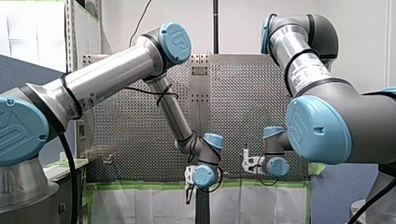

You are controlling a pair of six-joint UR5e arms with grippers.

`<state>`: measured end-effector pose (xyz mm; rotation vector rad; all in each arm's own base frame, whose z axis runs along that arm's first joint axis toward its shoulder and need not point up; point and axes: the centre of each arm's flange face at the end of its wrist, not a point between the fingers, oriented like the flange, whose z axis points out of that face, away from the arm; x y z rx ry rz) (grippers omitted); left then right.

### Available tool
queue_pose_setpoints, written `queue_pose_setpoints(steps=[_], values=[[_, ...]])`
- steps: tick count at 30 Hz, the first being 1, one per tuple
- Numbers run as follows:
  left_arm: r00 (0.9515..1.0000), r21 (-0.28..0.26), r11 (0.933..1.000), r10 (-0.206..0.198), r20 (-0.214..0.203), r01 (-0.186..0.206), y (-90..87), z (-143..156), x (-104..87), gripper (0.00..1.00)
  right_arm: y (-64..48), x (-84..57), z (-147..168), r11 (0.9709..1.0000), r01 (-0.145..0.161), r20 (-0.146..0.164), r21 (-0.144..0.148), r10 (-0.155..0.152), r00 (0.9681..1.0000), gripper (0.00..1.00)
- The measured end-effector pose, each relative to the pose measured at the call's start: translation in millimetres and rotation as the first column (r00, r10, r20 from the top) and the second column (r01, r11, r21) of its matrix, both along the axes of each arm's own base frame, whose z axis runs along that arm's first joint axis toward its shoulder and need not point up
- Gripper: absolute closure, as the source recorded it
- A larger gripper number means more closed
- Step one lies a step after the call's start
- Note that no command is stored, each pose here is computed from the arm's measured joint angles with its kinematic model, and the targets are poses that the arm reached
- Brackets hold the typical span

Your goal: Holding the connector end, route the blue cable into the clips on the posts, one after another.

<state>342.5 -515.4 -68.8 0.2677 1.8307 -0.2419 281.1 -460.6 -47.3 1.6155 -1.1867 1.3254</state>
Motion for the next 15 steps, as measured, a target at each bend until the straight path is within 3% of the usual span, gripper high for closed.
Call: queue_pose_setpoints(steps=[11, 15], values=[[0.9993, -0.07, 0.9976, -0.004, 0.038, 0.007, -32.2, 16.5, 22.5, 0.98, -6.6, -6.0, -4.5, 0.9995, -0.031, 0.041, -0.011, 0.031, 0.9987, 1.0], [0.9986, -0.109, 0.994, -0.005, 0.054, 0.011, -45.0, 24.3, 29.9, 0.98, -7.4, -11.7, -12.5, 0.9997, -0.026, 0.05, -0.002, 0.026, 0.9984, 1.0]])
